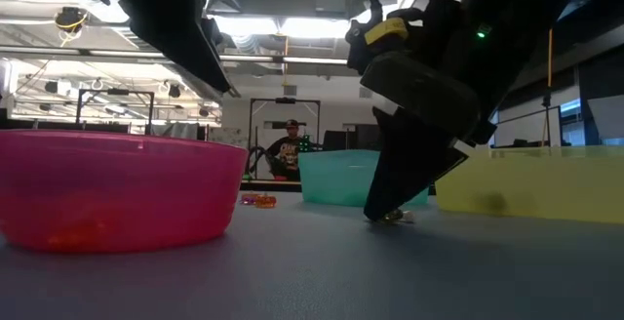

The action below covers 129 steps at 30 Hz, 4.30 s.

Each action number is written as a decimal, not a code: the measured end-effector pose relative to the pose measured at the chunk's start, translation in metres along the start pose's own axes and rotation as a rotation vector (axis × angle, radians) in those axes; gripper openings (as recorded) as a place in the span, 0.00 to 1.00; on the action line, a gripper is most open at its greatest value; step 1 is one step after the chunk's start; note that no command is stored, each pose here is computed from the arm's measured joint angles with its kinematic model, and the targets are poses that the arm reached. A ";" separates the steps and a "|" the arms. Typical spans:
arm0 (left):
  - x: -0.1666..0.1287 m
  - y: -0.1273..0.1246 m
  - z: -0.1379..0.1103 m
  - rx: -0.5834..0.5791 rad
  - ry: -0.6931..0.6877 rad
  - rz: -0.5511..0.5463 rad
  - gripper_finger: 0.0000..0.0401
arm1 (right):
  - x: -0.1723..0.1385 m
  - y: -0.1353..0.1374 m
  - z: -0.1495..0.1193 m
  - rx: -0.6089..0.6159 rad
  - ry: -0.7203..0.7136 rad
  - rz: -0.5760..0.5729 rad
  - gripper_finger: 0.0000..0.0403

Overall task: Sort Halloween decoration
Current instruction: Put the black skull toy into the light yellow bin

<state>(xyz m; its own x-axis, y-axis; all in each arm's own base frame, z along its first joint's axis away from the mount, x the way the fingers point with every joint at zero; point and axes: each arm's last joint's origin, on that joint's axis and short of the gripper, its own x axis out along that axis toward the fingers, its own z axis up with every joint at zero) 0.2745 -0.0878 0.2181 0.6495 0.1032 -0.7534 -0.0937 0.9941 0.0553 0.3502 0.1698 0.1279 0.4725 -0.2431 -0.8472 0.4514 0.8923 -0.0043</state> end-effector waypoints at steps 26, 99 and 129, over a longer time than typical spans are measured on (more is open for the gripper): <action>0.000 0.000 0.000 0.001 0.000 0.000 0.25 | 0.001 -0.001 -0.001 -0.005 0.014 -0.006 0.24; 0.000 0.000 0.000 0.001 0.000 0.001 0.25 | 0.003 -0.003 0.008 0.014 0.045 0.051 0.20; 0.000 0.000 0.000 -0.001 0.000 0.001 0.25 | -0.102 -0.026 0.059 -0.614 0.381 -0.409 0.20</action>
<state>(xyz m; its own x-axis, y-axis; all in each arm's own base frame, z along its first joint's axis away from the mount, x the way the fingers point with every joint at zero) 0.2745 -0.0877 0.2181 0.6497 0.1043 -0.7530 -0.0952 0.9939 0.0556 0.3345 0.1486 0.2454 0.0220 -0.5465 -0.8372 -0.0137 0.8372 -0.5468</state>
